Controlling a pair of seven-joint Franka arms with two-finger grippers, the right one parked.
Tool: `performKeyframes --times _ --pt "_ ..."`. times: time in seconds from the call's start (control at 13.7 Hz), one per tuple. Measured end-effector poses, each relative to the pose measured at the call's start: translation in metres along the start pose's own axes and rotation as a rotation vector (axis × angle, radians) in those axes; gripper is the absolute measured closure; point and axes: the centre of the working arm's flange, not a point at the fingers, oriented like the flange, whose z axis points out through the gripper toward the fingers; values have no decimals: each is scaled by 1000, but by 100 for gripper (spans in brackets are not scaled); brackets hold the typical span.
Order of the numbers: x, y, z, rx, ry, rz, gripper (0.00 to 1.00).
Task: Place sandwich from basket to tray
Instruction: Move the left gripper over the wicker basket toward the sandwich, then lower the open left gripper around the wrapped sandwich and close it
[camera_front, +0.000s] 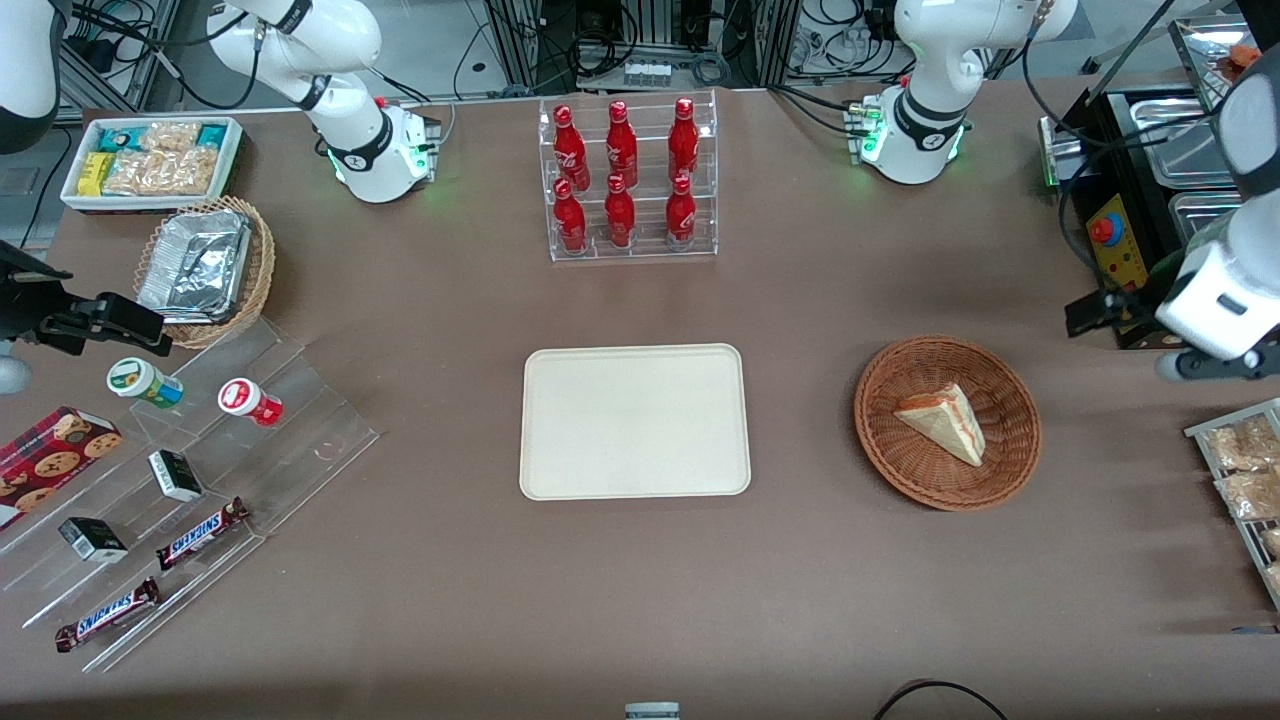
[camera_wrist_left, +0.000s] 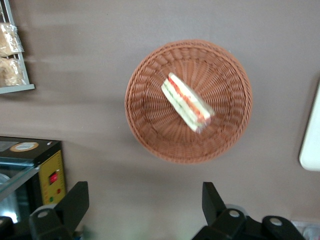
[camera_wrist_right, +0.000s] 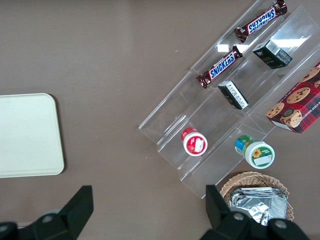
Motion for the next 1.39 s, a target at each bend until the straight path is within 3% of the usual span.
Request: performKeyframes --times 0.66,0.8,1.02,1.39 --pt "5 60 151 -33 71 -463 0" --pt "0 62 175 -62 114 -538 0" --pt "-9 64 212 -100 159 -622 0" --pt "-10 68 236 -108 161 -652 0"
